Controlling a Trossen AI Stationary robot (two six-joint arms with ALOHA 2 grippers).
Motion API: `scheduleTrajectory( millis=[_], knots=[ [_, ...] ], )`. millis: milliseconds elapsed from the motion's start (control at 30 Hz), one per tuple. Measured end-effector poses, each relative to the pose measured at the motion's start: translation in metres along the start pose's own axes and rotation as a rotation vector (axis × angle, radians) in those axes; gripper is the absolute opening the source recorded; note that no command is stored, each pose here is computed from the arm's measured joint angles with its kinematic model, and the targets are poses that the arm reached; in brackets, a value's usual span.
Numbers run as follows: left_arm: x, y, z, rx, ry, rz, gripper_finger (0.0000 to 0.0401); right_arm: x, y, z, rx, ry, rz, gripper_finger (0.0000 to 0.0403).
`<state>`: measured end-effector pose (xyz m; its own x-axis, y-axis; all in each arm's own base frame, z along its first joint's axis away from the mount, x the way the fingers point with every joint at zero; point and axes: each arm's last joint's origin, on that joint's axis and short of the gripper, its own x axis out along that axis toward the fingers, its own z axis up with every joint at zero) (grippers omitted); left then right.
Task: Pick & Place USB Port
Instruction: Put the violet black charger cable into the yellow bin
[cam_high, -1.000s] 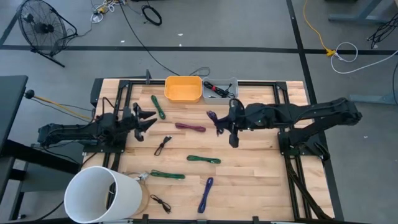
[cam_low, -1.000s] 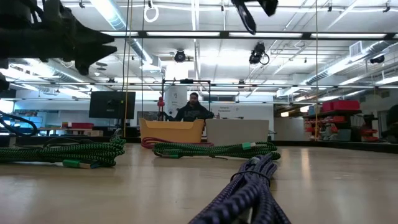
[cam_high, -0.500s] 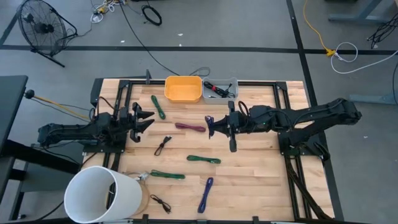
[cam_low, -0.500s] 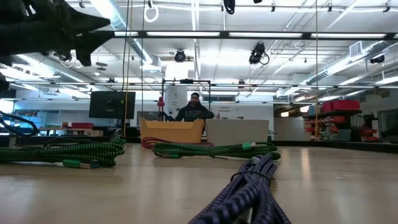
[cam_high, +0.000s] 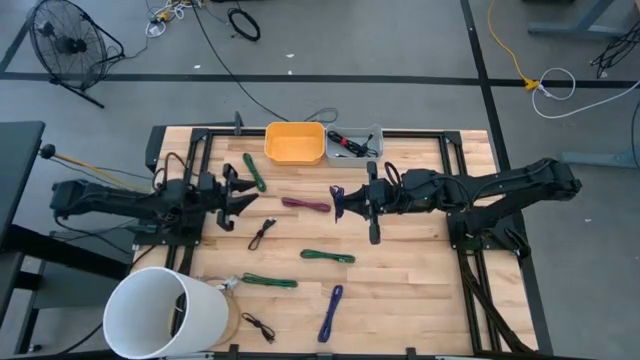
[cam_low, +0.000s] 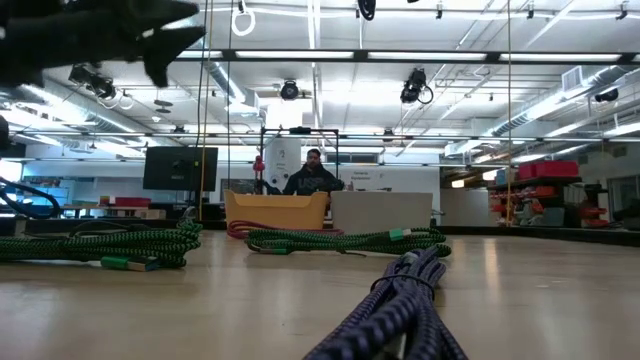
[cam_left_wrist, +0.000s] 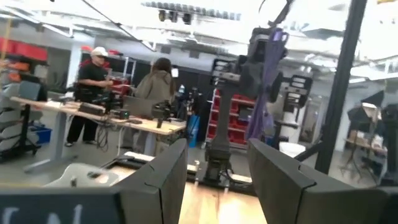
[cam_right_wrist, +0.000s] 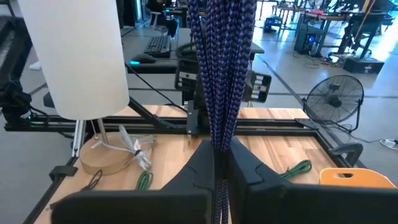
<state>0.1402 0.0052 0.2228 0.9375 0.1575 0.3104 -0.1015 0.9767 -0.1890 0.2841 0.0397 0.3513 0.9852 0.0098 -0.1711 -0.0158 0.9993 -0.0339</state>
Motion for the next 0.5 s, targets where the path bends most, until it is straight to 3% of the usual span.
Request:
scheduleTrajectory(
  millis=[500],
  knots=[
    [0.130, -0.048, 0.020, 0.177, 0.096, -0.200, 0.0174, 0.000, 0.000, -0.002, -0.004, 0.017, 0.003, 0.0008]
  ],
)
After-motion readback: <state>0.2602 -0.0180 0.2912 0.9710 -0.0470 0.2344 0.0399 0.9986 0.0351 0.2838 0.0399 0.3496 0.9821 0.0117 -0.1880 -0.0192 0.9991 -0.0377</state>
